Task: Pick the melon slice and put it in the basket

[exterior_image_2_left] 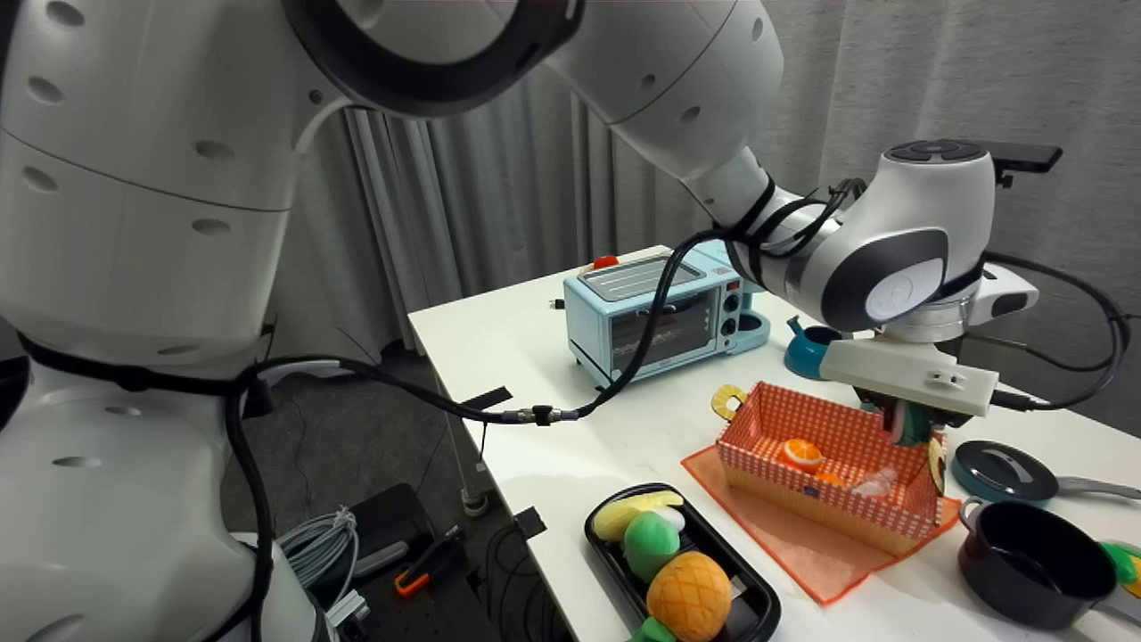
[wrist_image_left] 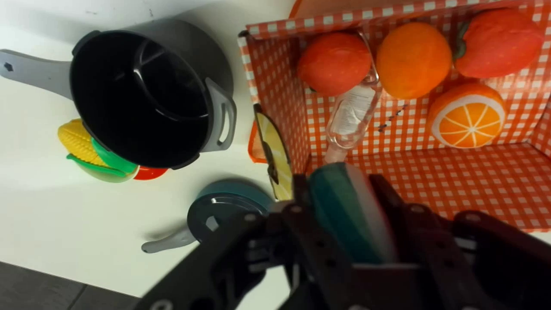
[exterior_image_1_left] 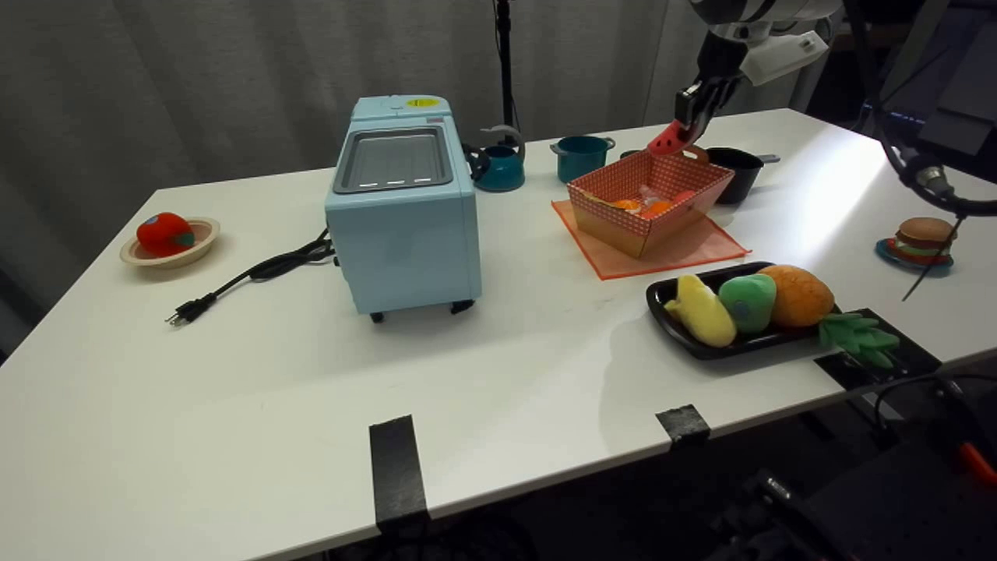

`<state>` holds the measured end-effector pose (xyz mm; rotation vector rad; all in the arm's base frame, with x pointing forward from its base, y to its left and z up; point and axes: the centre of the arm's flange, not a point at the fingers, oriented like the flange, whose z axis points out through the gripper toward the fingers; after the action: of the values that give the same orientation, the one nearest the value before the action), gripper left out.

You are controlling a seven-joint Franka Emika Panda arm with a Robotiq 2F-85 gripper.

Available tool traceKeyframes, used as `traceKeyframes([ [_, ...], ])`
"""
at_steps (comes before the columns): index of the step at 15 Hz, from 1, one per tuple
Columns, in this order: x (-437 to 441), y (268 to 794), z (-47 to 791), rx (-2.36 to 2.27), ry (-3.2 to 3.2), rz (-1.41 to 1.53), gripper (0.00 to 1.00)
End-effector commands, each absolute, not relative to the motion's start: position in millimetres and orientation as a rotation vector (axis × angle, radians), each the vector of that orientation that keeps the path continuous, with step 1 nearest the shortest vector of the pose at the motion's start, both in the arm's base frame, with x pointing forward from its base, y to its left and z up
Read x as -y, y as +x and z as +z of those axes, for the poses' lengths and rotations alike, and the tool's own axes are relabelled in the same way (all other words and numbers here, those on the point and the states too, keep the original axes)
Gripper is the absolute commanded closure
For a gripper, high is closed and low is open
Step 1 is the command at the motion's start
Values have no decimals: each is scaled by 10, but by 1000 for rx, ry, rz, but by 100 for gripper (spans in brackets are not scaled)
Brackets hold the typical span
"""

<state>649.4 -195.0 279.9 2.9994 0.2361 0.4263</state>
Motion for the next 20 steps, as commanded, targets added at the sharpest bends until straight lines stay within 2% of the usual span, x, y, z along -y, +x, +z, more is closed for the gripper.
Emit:
traceKeyframes([
  [1, 2068, 6709, 2894, -208, 3000, 452, 28],
  [5, 2072, 6763, 3036, -209, 2992, 492, 1],
  [20, 1757, 6724, 3572, -266, 3001, 602, 0],
])
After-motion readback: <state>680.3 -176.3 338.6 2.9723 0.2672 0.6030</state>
